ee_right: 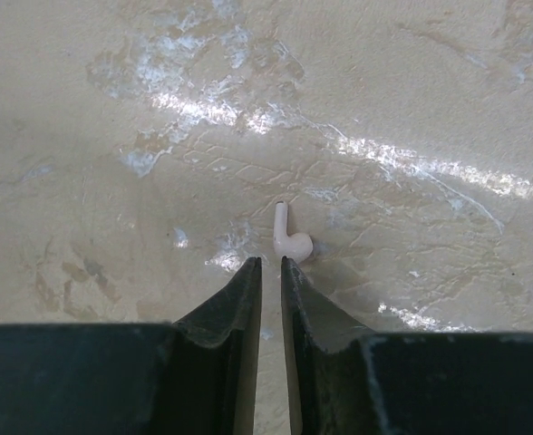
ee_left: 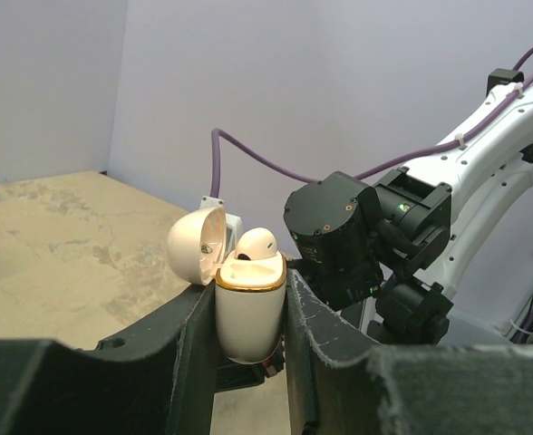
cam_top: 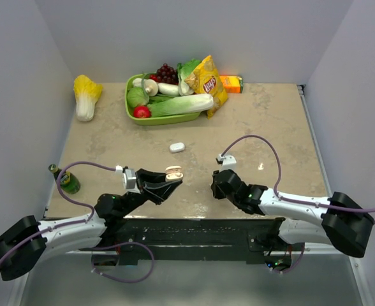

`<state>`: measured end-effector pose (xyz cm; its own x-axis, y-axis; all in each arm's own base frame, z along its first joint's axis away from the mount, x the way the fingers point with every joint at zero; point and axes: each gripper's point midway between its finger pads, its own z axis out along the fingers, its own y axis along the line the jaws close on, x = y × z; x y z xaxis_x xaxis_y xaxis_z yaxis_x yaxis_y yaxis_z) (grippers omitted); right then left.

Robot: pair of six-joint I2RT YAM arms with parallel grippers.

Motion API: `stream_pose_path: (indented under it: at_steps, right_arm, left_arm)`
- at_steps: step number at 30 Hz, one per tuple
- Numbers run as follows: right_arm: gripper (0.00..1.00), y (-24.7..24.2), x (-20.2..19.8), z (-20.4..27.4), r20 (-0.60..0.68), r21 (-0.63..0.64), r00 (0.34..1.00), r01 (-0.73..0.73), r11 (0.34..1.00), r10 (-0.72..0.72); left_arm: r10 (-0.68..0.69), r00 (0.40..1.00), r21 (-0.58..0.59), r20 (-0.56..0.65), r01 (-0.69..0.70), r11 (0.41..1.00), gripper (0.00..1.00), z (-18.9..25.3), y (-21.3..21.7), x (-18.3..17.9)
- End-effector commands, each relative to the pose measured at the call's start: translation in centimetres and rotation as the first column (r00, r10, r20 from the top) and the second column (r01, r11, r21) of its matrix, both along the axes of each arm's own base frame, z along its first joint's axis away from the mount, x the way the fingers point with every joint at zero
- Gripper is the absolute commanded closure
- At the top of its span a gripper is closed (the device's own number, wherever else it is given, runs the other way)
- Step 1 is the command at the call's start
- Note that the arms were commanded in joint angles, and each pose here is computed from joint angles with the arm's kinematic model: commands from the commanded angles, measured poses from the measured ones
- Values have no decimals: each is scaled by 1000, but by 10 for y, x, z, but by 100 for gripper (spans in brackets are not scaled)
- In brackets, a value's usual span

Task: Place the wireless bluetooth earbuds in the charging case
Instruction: Adjust the earbud at the center of the board.

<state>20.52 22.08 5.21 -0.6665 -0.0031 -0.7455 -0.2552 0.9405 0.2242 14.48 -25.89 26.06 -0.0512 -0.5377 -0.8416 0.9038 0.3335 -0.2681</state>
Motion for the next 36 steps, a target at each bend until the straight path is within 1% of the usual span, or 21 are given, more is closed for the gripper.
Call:
stream_pose_path:
  at_steps: [1,6,11,14,20,25,26,29,30,31,32,36]
  right_arm:
    - [84,4,1,-7,-39,54,997,61,997,-59]
    - [87,5,-6,-25,-97,57,992,82,995,-76]
    - [88,1,-5,-36,-115,45,985,131,990,-125]
    - [88,-2,-4,-40,-125,58,978,177,982,-169]
    - [86,-9,4,-49,-123,3,965,232,973,-230]
    - [82,-19,11,-49,-98,-19,952,290,957,-291]
    - [80,-25,8,-52,-105,-47,948,297,954,-301]
    - [72,-29,11,-50,-101,-49,941,320,946,-323]
    - [66,-30,12,-48,-97,-49,940,324,945,-327]
    - [65,-29,13,-46,-92,-46,942,319,947,-322]
    - [64,-21,14,-37,-91,0,950,300,954,-299]
    - [62,-15,15,-18,-71,49,963,265,963,-261]
  left_arm:
    - [17,977,-333,215,57,941,100,66,52,-40]
    - [-1,980,-327,198,67,942,100,62,50,-41]
    - [-5,980,-329,198,71,942,100,62,50,-42]
    - [-5,980,-330,197,72,941,100,61,51,-42]
    - [-1,981,-332,192,66,941,100,58,53,-42]
    - [0,982,-331,191,65,941,100,56,54,-43]
    - [2,981,-334,191,64,940,100,57,55,-43]
    - [2,982,-330,188,61,942,100,55,54,-42]
    - [3,982,-331,189,61,942,100,55,55,-43]
    - [1,982,-331,189,63,942,100,55,55,-43]
    - [2,982,-327,186,60,943,100,53,55,-43]
    - [-2,981,-335,192,67,940,100,55,55,-44]
